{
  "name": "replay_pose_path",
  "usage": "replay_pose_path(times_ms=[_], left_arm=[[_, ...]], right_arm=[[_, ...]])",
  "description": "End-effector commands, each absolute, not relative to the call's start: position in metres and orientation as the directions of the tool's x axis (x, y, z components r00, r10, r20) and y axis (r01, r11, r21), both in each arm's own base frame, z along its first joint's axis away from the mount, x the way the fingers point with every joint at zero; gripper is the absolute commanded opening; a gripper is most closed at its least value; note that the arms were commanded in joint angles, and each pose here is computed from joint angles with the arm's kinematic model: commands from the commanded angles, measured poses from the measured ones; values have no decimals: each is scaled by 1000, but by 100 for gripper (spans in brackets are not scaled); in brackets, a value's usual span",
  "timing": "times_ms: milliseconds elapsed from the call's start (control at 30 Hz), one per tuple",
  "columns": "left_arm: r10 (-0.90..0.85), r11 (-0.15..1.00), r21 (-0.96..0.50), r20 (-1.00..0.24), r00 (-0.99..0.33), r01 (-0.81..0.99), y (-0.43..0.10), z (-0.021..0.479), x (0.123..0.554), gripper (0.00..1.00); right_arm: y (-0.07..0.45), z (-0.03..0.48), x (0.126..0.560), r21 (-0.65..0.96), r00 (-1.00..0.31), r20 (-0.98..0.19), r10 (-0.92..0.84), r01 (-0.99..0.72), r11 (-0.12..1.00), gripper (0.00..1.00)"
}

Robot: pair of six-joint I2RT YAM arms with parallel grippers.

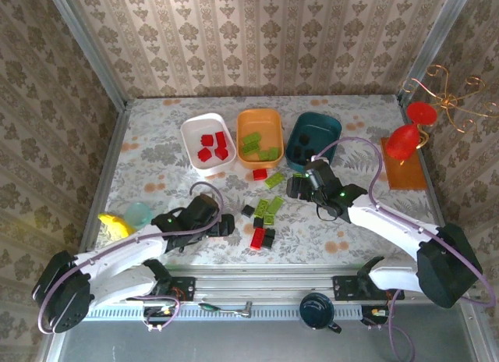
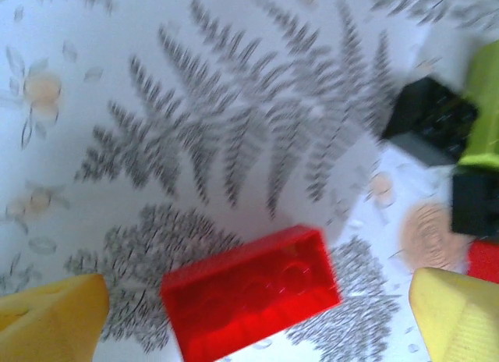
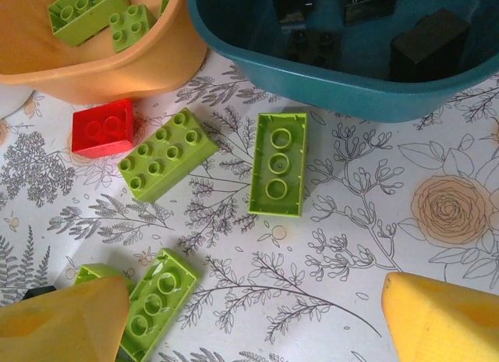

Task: Sort the legos into containers by color
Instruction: Pick up the lego from the middle-left of the table.

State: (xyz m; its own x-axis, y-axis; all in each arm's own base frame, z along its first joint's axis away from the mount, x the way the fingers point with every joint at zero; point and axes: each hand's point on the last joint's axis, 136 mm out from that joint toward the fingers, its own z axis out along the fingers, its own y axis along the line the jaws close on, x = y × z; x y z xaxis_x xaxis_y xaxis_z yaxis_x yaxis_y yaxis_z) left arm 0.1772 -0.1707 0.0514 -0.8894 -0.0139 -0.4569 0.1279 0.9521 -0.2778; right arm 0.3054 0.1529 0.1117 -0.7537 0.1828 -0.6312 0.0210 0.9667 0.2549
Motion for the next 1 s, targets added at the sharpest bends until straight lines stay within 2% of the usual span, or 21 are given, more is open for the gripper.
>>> replay_pose_path(times_ms=[0,233,400,567,700,833,967], left_arm=[[-102,958,-286,-435,-895,29,-165,44,175,100],[-70,954,-292,-452,-889,73,-186,41,185,97],[-7,975,-202,-455,-891,95,-188,32,186,89],[62,988,-101,-438,-897,118,-187,18,184,73],[100,989,-51,-442,-891,136,-186,15,181,64],[108,986,-63,-465,-879,155,-188,27,182,58],[104,978,-94,-561,-821,188,-191,71,199,57]], right_arm=[[153,105,305,269,-758,-620,202,37,962,86],[148,106,302,252,-756,-626,195,40,967,86],[144,106,300,238,-752,-631,189,44,970,86],[143,105,299,235,-752,-632,186,43,971,86],[141,104,298,230,-753,-632,185,45,972,86],[140,103,297,229,-753,-632,184,45,972,86],[141,104,297,233,-750,-634,186,44,971,86]])
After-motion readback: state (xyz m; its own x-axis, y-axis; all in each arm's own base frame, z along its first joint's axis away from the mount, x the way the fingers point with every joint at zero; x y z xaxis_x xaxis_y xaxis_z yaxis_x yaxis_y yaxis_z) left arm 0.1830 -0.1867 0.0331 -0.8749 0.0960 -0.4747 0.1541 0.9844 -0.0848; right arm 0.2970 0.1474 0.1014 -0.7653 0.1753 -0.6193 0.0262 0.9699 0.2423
